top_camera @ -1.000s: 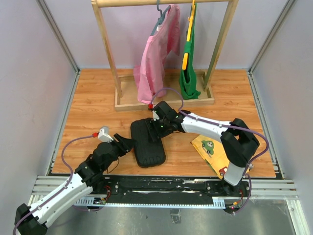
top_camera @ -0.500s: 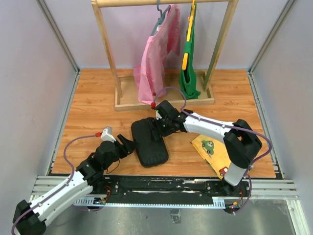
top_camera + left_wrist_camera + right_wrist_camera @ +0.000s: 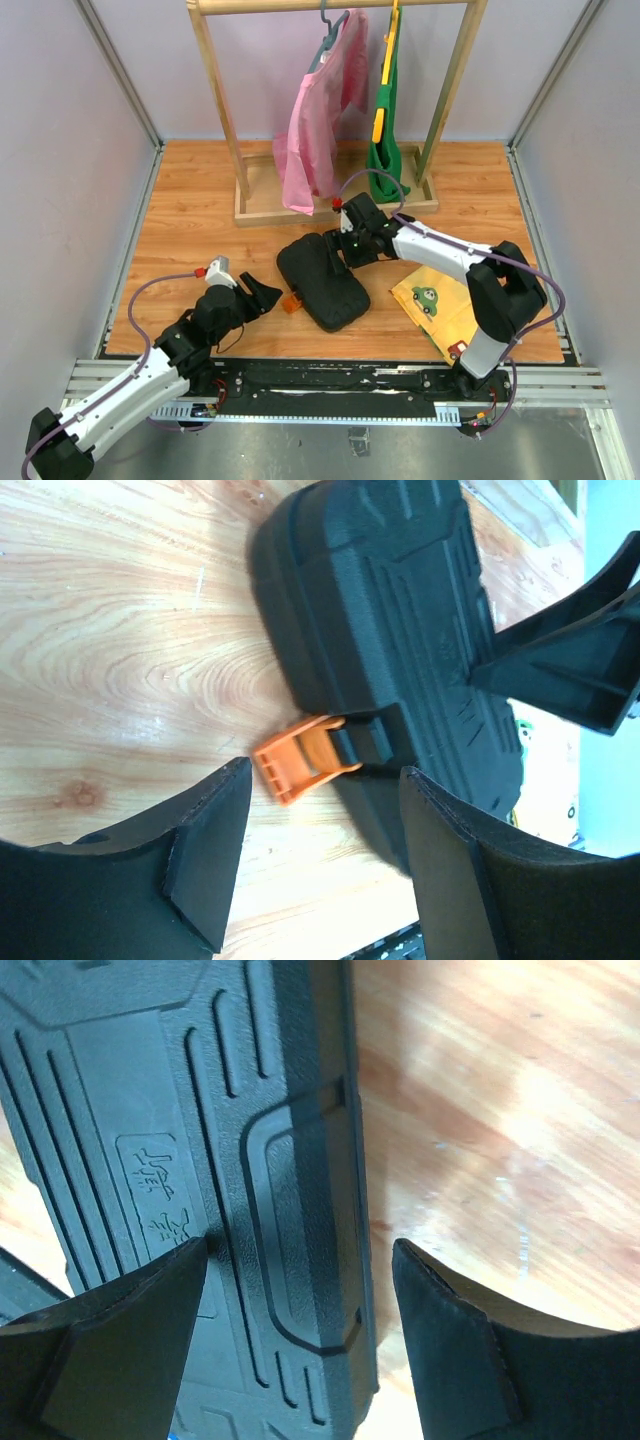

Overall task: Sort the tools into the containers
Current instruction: Close the storage box at the center of the board.

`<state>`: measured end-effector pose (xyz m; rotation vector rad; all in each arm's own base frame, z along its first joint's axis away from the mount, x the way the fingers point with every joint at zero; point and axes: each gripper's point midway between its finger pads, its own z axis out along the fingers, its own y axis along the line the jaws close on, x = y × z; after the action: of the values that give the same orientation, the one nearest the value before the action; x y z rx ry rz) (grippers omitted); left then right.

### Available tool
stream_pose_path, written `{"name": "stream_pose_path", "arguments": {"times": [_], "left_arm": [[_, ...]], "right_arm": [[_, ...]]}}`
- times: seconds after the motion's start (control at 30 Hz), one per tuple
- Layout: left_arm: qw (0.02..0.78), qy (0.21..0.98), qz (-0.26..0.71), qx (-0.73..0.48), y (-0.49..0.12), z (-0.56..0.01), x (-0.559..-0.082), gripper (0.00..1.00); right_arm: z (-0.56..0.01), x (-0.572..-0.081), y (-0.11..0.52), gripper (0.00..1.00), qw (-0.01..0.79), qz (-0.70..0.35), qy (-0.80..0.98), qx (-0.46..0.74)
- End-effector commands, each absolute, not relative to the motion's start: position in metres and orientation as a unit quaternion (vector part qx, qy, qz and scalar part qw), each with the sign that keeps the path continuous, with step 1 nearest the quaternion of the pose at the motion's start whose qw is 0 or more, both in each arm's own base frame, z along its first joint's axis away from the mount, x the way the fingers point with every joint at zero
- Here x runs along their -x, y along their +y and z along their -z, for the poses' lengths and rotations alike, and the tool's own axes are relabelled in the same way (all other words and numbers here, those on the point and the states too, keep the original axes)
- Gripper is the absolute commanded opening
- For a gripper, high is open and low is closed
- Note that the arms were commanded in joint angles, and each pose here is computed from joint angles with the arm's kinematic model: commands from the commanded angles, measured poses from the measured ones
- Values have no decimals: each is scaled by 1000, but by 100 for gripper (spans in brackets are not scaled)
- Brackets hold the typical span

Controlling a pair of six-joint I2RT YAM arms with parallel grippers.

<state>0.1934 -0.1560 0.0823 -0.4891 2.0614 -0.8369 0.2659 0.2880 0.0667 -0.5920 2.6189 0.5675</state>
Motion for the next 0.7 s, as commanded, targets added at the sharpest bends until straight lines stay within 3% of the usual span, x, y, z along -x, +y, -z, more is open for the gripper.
{"name": "stream_pose_path", "arguments": {"times": [0.0,0.43,0.67], "left_arm": [[417,828,321,194,-154,-85,-194,66],[427,840,324,81,-175,-85,-195,71],[446,860,245,-22,-197,-86,-195,76]], "right_arm": [[-24,-268,197,73,149,-50,968,197],[-103,-274,216,75,284,-151,919,229],[-111,-263,211,75,302,-165,913,217]]}}
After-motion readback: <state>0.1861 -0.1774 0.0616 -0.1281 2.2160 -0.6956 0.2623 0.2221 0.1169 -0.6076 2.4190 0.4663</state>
